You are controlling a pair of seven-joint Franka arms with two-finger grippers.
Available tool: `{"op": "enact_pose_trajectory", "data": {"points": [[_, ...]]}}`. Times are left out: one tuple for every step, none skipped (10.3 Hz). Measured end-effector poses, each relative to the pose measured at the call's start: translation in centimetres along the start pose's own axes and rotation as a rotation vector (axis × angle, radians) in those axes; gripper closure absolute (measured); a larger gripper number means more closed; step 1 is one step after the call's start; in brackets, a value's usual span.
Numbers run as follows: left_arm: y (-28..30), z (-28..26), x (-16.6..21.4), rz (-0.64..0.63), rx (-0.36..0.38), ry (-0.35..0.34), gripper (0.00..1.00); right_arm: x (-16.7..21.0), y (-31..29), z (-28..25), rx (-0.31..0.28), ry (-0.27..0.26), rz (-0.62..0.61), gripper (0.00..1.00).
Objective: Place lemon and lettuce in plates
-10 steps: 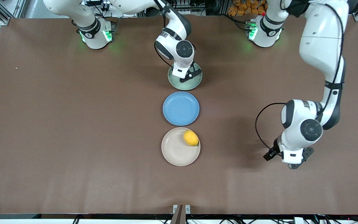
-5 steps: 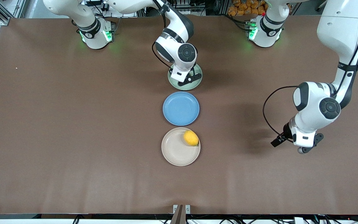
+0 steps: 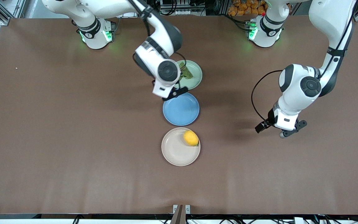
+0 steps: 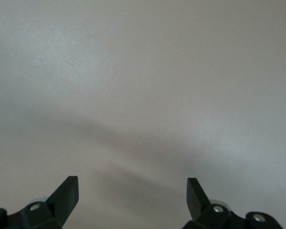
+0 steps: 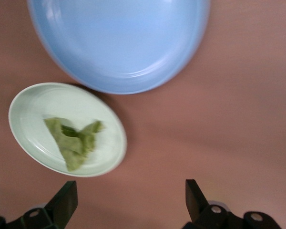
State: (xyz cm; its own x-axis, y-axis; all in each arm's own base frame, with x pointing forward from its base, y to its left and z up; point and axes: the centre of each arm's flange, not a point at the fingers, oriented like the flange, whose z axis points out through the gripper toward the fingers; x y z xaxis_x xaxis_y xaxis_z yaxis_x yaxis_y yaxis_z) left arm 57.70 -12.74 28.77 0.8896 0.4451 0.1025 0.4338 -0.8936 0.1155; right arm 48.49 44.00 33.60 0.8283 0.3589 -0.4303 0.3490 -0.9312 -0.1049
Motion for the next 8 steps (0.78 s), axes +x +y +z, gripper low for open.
{"op": "enact_pose_trajectory", "data": {"points": [[-0.3, -0.8, -0.9, 0.02, 0.01, 0.013, 0.0, 0.4, 3.5, -2.1, 0.021, -0.006, 0.022, 0.0], [-0.5, -1.8, -1.9, 0.036, 0.013, 0.023, 0.0, 0.9, 6.6, -3.6, 0.032, 0.0, 0.049, 0.0], [-0.3, -2.8, -3.1, 0.058, 0.012, 0.03, 0.0, 1.3, 9.7, -4.7, 0.024, 0.014, 0.081, 0.0], [0.1, -3.4, -4.6, 0.082, 0.012, 0.032, 0.0, 1.6, 13.0, -5.6, 0.002, 0.029, 0.116, 0.0], [0.8, -3.8, -5.8, 0.116, 0.011, 0.034, 0.0, 1.7, 16.1, -6.6, -0.023, 0.05, 0.143, 0.0], [1.4, -4.2, -6.2, 0.165, 0.011, 0.046, 0.0, 1.5, 18.7, -7.8, -0.038, 0.072, 0.17, 0.0], [1.8, -5.2, -5.7, 0.209, 0.014, 0.062, 0.0, 0.9, 21.0, -9.2, -0.038, 0.095, 0.2, 0.0], [2.2, -6.7, -4.5, 0.249, 0.029, 0.062, 0.0, 0.1, 23.3, -10.8, -0.033, 0.12, 0.227, 0.0]]}}
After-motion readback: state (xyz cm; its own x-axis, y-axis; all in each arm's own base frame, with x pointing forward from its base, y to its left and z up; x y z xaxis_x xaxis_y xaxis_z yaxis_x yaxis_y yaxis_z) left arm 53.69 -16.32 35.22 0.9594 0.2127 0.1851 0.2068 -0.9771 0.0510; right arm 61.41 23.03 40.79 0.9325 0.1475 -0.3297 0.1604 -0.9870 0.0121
